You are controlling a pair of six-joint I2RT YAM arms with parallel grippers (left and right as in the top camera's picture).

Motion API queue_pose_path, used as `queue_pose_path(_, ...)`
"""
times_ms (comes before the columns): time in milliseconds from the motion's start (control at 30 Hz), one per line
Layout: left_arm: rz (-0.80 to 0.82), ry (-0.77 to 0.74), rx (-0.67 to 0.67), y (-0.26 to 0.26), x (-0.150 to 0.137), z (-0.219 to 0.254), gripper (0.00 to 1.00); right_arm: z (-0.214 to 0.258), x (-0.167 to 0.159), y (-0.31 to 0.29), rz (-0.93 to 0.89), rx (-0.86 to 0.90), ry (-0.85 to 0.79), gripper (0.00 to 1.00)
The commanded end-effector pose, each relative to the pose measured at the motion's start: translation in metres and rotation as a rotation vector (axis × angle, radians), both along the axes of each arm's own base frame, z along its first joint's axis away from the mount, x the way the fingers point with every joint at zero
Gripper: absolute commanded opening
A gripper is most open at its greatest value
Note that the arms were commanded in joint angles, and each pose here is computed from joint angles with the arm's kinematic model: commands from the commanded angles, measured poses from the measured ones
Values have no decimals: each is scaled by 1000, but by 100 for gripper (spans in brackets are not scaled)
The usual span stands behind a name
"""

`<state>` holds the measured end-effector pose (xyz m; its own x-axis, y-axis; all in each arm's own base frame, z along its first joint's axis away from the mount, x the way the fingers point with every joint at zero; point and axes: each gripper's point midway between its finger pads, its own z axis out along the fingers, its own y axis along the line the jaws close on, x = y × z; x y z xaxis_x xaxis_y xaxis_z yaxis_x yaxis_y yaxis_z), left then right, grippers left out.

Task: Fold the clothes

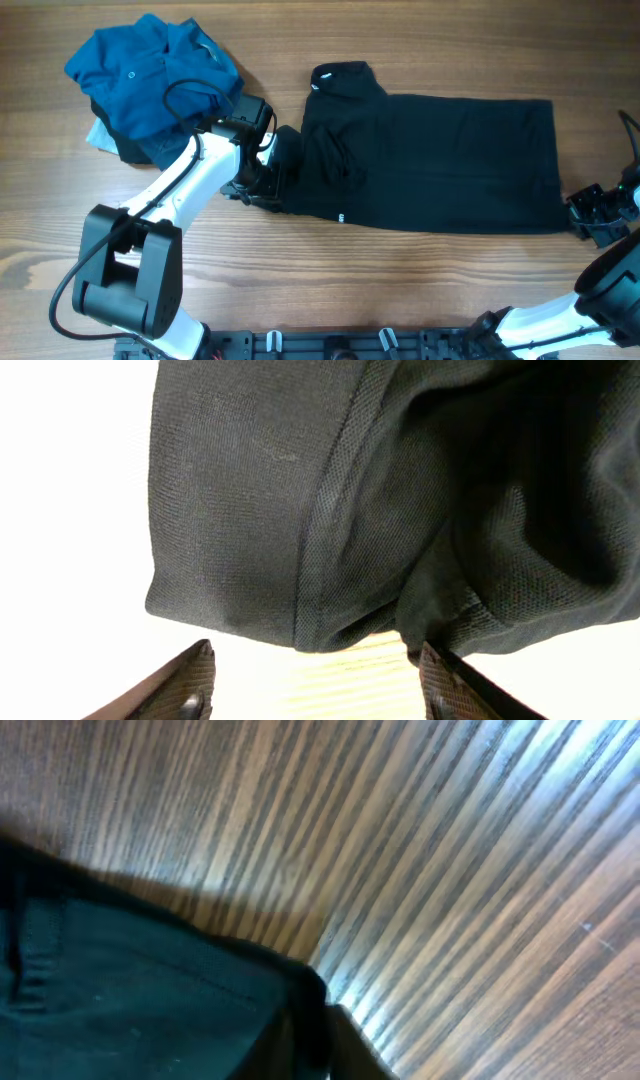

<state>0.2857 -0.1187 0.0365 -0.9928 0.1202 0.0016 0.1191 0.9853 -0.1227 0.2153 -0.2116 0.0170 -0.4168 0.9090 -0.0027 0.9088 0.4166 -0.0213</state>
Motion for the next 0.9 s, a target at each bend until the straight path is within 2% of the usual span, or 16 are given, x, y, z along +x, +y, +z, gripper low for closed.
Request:
queue_pose_path(0, 0, -40, -29, -4, 9, 14, 63, 4, 3, -9, -22, -14, 0, 35)
queue_pose_path(67, -1, -44, -51, -8, 12, 18, 62, 13, 6, -10, -30, -5, -13, 43)
queue_pose_path(133, -19, -42, -55, -9, 12, 29, 54, 36, 14, -17, -36, -22, -60, 44)
queue_pose_path(233, -23, -48, -60, -11, 17, 54, 54, 73, 41, -18, 40, -22, -212, 46)
queue_pose_path(333, -28, -114, -106, -22, 36, 101, 70, 134, 88, -1, 189, 16, -511, 51)
queue_pose_path(400, -69, -225, -191, -39, 61, 132, 80, 162, 110, 17, 284, 48, -676, 52)
queue_pose_path(467, -91, -341, -257, -53, 86, 149, 90, 169, 120, 29, 331, 70, -724, 54)
queue_pose_path(533, -100, -423, -292, -63, 108, 154, 92, 169, 125, 38, 366, 78, -722, 55)
queue_pose_path(633, -100, -486, -315, -75, 145, 134, 92, 168, 132, 53, 419, 93, -720, 56)
queue_pose_path(867, -55, -489, -346, -90, 215, 56, 90, 166, 132, 68, 441, 124, -703, 56)
